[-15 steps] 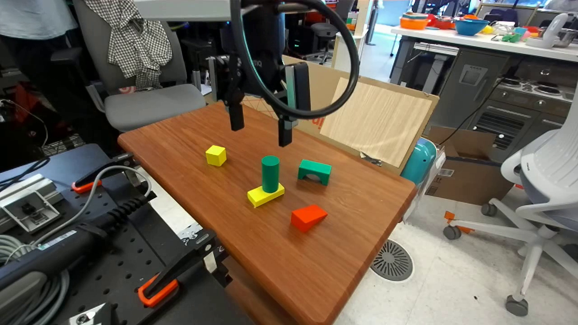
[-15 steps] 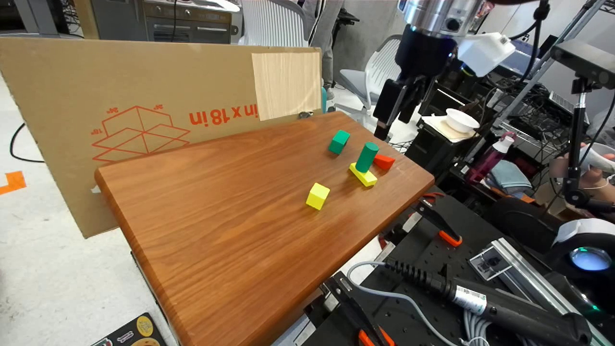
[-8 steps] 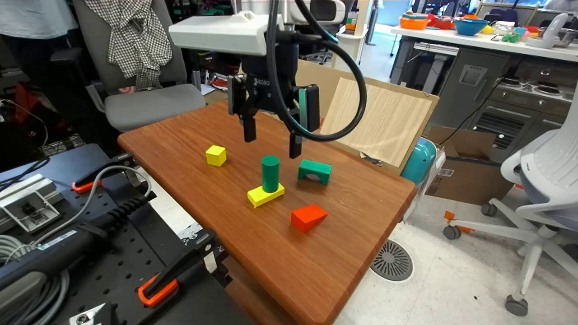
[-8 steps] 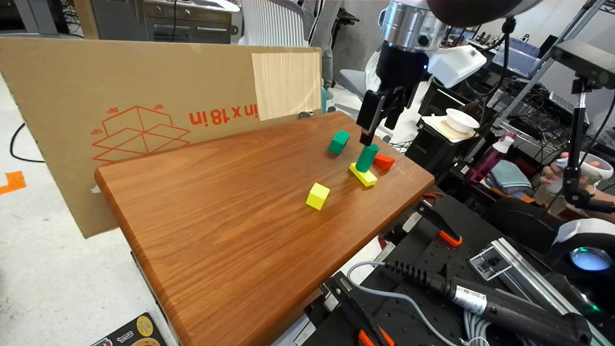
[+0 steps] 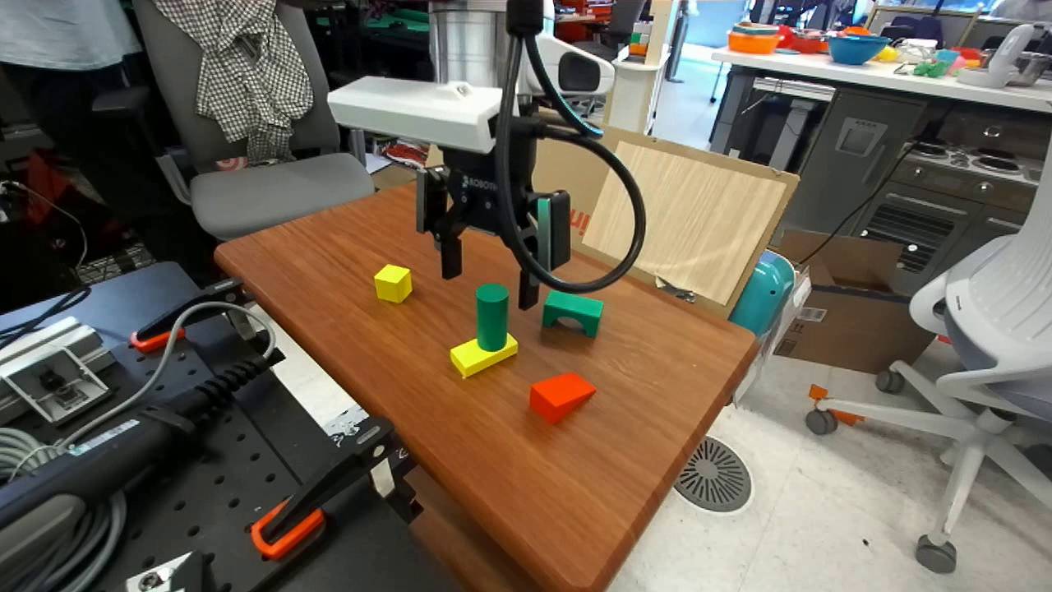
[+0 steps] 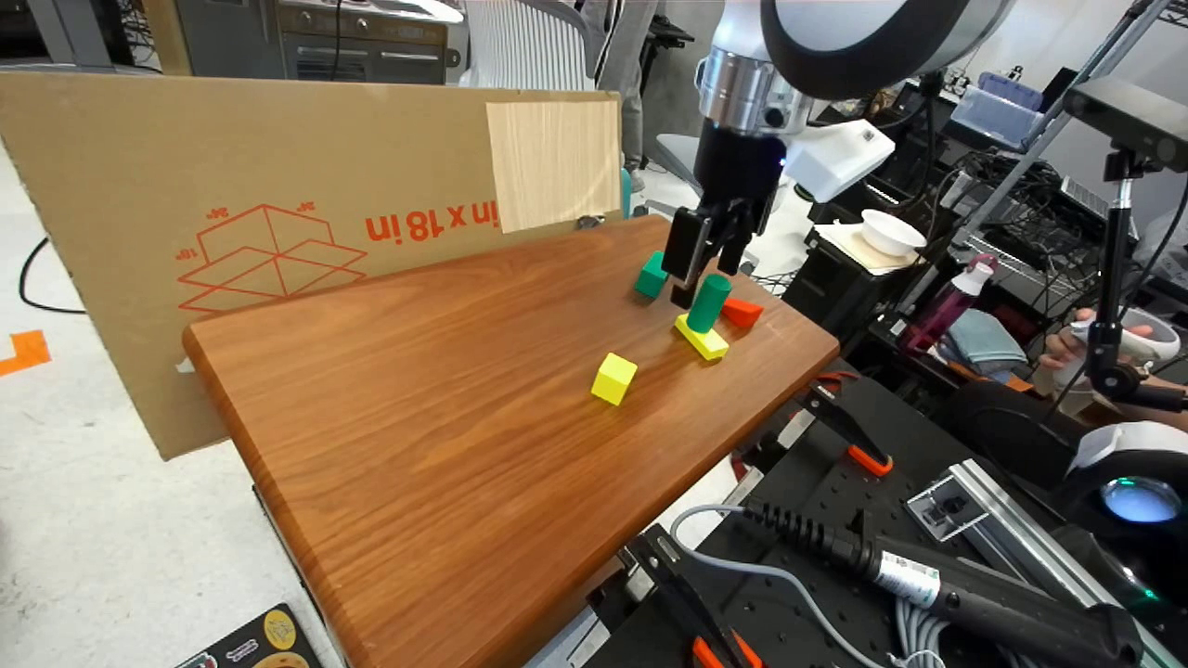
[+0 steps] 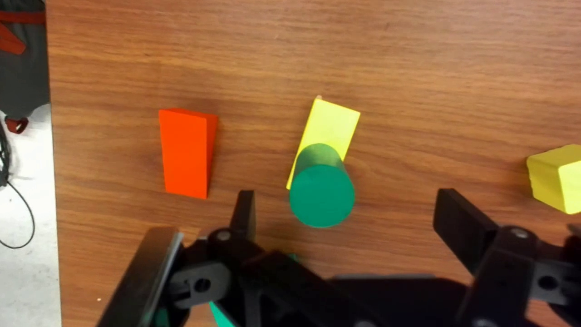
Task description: Put the cylindrical Lego directly on the table
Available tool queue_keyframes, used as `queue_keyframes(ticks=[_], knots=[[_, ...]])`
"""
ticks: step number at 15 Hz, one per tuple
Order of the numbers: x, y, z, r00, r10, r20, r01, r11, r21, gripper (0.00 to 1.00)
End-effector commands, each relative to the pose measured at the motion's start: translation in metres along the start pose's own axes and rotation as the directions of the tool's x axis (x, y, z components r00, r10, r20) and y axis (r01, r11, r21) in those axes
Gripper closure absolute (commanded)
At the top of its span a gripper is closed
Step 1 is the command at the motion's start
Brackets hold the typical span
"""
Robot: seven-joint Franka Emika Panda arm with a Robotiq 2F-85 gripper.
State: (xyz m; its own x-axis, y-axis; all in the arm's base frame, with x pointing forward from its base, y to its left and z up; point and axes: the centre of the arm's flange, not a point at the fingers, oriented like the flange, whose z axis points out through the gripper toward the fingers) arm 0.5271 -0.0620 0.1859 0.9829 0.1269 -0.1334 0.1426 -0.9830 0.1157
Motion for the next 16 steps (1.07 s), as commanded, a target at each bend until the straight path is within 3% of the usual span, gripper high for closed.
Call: queue_keyframes(ticks=[1,2,4,12,13,16], knots=[[0.011,-0.003,0.008,1.000,-0.019,-0.002,0.019,1.000,0.010,0.00],[0.011,-0.003,0.010,1.000,-0.021,0.002,0.021,1.000,0.008,0.00],[0.011,-0.002,0.012,1.000,-0.029,0.003,0.029,1.000,0.005,0.26],[0.008,0.007,0.004,1.000,-0.013,0.011,0.013,1.000,0.011,0.87],[0.007,0.009,0.001,1.000,-0.006,0.009,0.006,1.000,0.012,0.91],[0.003,0.018,-0.010,1.000,0.017,-0.009,-0.017,1.000,0.022,0.91]])
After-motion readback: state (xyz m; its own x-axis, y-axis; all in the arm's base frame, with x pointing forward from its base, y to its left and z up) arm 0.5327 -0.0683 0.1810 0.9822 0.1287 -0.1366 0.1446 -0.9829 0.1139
